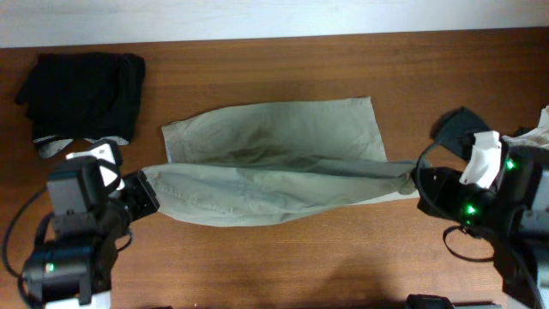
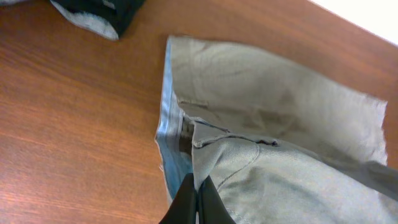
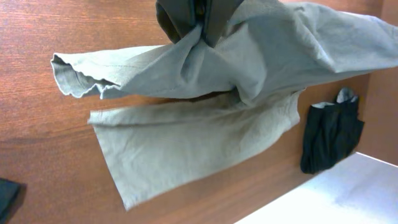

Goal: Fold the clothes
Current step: 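Lift the near edge with both grippers and fold it over toward the far edge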

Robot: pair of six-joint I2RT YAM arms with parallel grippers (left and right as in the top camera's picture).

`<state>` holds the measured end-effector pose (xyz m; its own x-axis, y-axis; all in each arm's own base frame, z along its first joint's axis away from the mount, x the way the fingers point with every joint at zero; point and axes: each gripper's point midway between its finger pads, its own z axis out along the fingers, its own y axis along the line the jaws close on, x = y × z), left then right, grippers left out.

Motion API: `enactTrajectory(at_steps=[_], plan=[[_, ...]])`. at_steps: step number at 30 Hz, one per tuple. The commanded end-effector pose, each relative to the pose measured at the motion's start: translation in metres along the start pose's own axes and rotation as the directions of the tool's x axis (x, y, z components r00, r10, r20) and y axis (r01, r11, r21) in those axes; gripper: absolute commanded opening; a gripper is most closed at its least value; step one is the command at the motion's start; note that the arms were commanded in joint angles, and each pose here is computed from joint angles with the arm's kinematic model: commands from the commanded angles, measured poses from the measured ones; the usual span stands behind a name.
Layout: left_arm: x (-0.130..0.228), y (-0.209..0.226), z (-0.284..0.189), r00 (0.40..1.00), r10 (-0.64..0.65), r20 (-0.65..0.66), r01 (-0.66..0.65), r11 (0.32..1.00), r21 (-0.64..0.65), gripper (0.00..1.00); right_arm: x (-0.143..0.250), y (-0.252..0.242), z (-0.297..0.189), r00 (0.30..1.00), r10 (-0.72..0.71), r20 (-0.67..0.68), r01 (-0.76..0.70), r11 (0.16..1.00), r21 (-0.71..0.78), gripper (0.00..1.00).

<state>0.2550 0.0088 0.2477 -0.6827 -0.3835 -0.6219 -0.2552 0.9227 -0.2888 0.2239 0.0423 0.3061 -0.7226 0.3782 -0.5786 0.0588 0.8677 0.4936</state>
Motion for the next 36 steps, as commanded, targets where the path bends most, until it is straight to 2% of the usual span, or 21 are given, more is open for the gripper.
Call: enactTrajectory(at_steps=[1, 7, 13, 16, 22, 26, 33, 36], plan=[[-0.015, 0.003, -0.02, 0.996, -0.004, 0.092, 0.006, 1.0, -0.024, 0.01, -0.006, 0.003, -0.008, 0.999, -0.007, 0.04, 0.007, 1.0, 0.008, 0.04], [-0.027, 0.004, 0.013, 0.999, 0.011, 0.046, -0.009, 0.999, -0.042, 0.01, -0.024, -0.015, 0.027, 1.0, 0.022, -0.013, -0.021, 0.997, 0.07, 0.04], [-0.036, 0.006, 0.074, 0.999, 0.023, -0.035, -0.025, 0.998, -0.063, 0.01, -0.034, -0.036, 0.08, 0.99, 0.073, -0.119, -0.06, 0.992, 0.106, 0.04], [-0.039, 0.001, 0.108, 0.994, 0.086, -0.066, -0.09, 0.995, -0.051, 0.01, -0.035, -0.048, 0.109, 0.979, 0.101, -0.175, -0.079, 0.988, 0.129, 0.04], [-0.056, -0.015, 0.149, 0.992, 0.124, -0.014, -0.124, 0.992, -0.015, 0.01, -0.041, -0.067, 0.153, 0.968, 0.126, -0.217, -0.095, 0.984, 0.149, 0.04], [-0.066, -0.013, 0.166, 0.992, 0.126, 0.022, -0.125, 0.991, -0.036, 0.01, -0.044, -0.077, 0.177, 0.965, 0.132, -0.228, -0.098, 0.983, 0.154, 0.04], [-0.049, -0.001, 0.207, 0.991, 0.12, -0.053, -0.123, 0.99, -0.067, 0.01, -0.03, -0.102, 0.222, 0.936, 0.177, -0.303, -0.122, 0.974, 0.19, 0.04], [-0.052, 0.008, 0.217, 0.992, 0.121, -0.04, -0.125, 0.986, -0.112, 0.01, -0.032, -0.108, 0.236, 0.94, 0.172, -0.296, -0.12, 0.975, 0.186, 0.04]])
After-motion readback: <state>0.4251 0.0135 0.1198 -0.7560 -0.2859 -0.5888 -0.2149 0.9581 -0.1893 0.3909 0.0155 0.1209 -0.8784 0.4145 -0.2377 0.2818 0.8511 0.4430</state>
